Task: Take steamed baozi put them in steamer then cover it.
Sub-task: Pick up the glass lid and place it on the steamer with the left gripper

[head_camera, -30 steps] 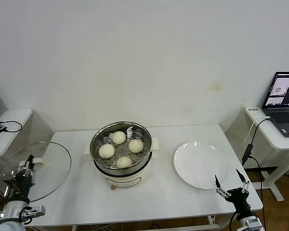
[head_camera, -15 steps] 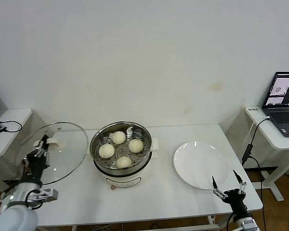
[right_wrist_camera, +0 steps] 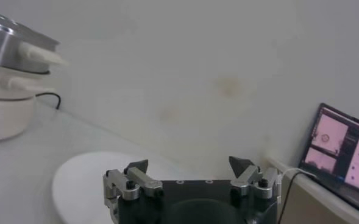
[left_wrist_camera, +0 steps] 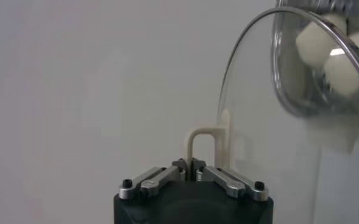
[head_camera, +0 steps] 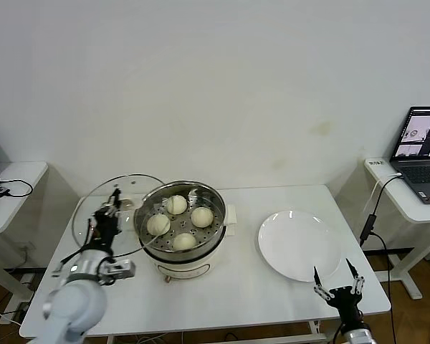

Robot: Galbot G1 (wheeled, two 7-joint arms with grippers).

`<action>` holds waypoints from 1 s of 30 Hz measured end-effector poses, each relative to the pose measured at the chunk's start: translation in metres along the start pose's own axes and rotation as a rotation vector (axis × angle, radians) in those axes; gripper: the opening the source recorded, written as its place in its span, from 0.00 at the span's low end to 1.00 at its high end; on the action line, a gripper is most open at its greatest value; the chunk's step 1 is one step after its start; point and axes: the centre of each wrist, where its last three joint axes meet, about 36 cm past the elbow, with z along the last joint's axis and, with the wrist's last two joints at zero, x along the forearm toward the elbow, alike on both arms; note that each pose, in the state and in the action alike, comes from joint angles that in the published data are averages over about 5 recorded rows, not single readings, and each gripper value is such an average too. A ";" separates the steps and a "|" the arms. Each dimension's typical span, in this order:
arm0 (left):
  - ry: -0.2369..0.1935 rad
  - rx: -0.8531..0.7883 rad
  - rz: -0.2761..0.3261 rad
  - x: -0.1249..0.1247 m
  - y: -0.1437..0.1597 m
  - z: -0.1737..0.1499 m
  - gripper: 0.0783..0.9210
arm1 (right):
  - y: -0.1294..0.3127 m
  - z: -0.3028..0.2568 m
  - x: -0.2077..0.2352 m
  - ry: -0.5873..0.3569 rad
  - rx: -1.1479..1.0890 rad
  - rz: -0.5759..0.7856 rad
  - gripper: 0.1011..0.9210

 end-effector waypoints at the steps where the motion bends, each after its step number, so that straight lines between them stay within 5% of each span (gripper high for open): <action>1: -0.004 -0.004 0.004 -0.003 -0.001 -0.007 0.06 | 0.002 0.000 0.000 0.002 0.001 0.001 0.88; 16: -0.041 -0.036 0.025 -0.038 -0.023 -0.106 0.06 | 0.011 0.009 0.004 0.028 0.027 0.011 0.88; 30: -0.035 -0.067 0.066 -0.053 -0.045 -0.131 0.06 | 0.015 0.010 0.009 0.028 0.029 0.000 0.88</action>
